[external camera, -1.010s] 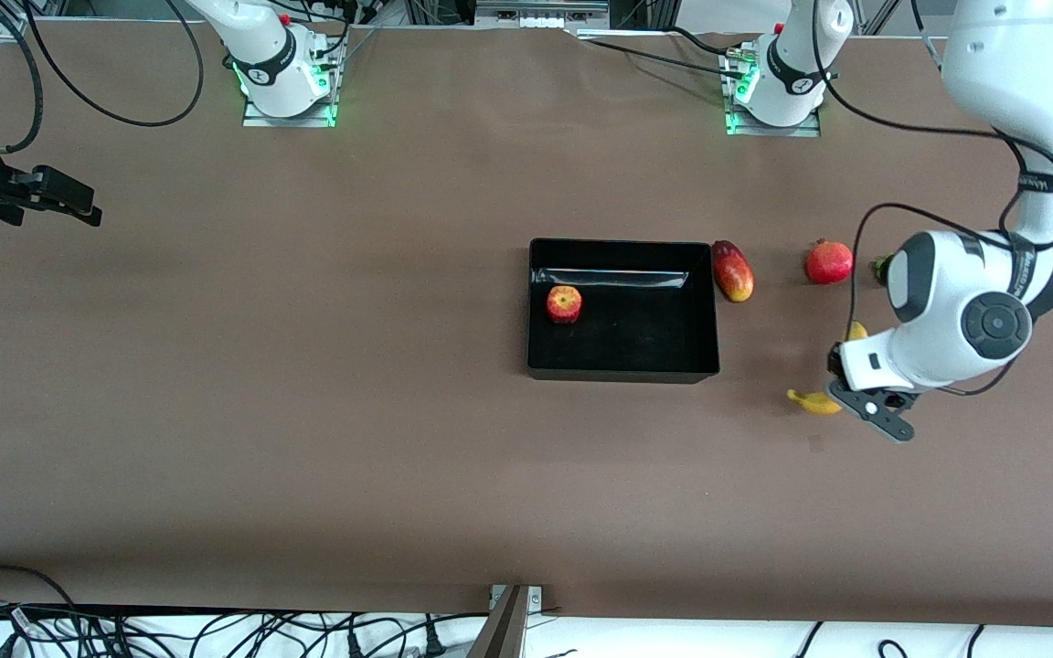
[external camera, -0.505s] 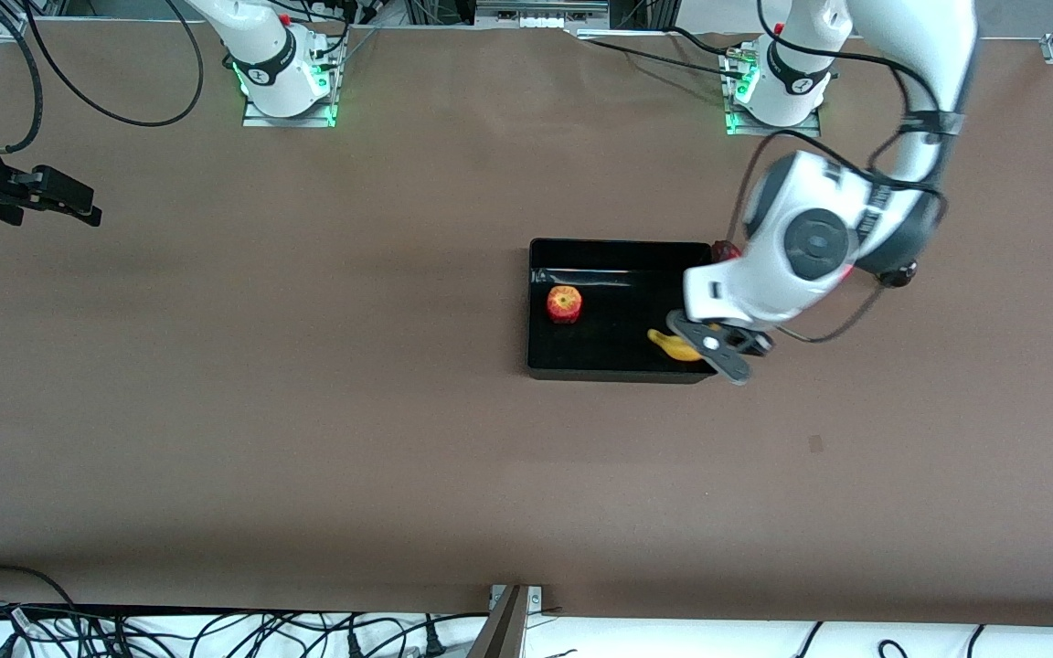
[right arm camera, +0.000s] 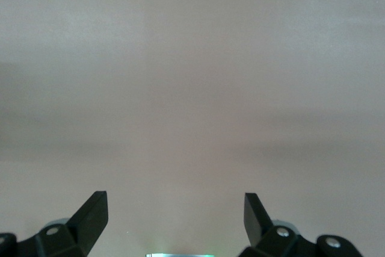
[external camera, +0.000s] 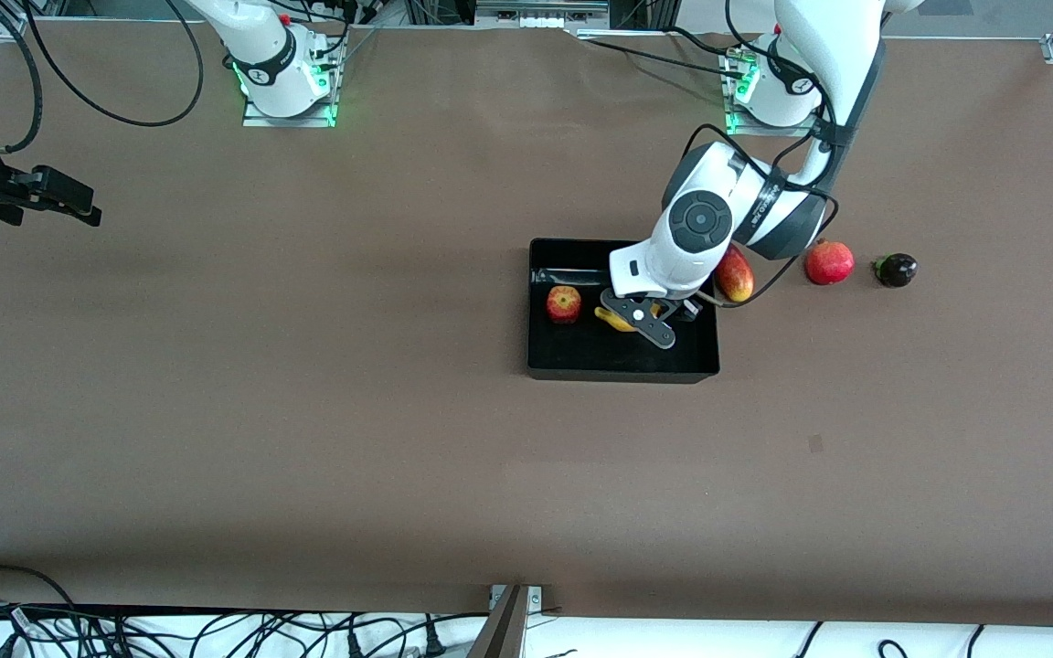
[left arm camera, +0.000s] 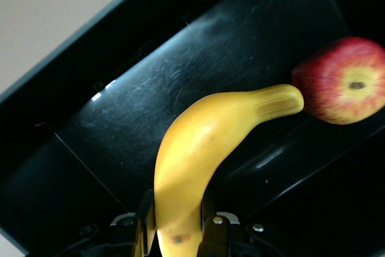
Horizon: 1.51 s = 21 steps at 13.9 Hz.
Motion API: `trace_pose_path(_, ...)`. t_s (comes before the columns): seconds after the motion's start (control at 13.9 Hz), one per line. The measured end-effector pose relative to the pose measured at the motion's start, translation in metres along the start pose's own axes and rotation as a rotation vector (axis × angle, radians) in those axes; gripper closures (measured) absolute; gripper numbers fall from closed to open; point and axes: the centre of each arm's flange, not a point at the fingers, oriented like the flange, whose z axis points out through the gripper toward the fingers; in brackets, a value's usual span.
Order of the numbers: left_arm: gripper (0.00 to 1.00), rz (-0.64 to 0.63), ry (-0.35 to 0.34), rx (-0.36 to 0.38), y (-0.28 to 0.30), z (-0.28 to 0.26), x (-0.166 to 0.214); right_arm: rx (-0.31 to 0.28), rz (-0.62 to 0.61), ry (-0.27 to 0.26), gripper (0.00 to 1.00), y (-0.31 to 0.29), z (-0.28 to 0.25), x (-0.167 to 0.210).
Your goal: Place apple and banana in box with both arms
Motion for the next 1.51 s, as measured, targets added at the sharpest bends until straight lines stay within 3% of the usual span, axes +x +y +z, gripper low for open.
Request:
trace_pose_path(0.22,0.67,0.037,-0.008,0.052,-0.005,0.010,0.001,0.000,0.000,0.000,0.00,0.000,0.000,0.000)
trace_pose_path(0.72,0.66,0.004,-0.024,0.053,-0.006,0.040,0.002,0.000,0.000,0.000,0.00,0.000,0.000,0.000)
trace_pose_path(0.79,0.61,-0.004,-0.025,0.053,-0.006,0.043,0.003,0.000,0.000,0.000,0.00,0.000,0.000,0.000)
trace_pose_path(1.23,0.05,-0.025,0.023,0.059,-0.014,-0.002,0.006,0.000,0.000,0.000,0.00,0.000,0.000,0.000)
trace_pose_path(1.3,0.00,-0.044,0.042,0.061,-0.025,-0.025,0.005,0.000,0.001,0.000,0.00,0.000,0.000,0.000)
trace_pose_path(1.51,0.00,-0.138,0.079,0.063,-0.081,-0.107,-0.021,0.000,0.001,0.000,0.00,0.000,0.000,0.000)
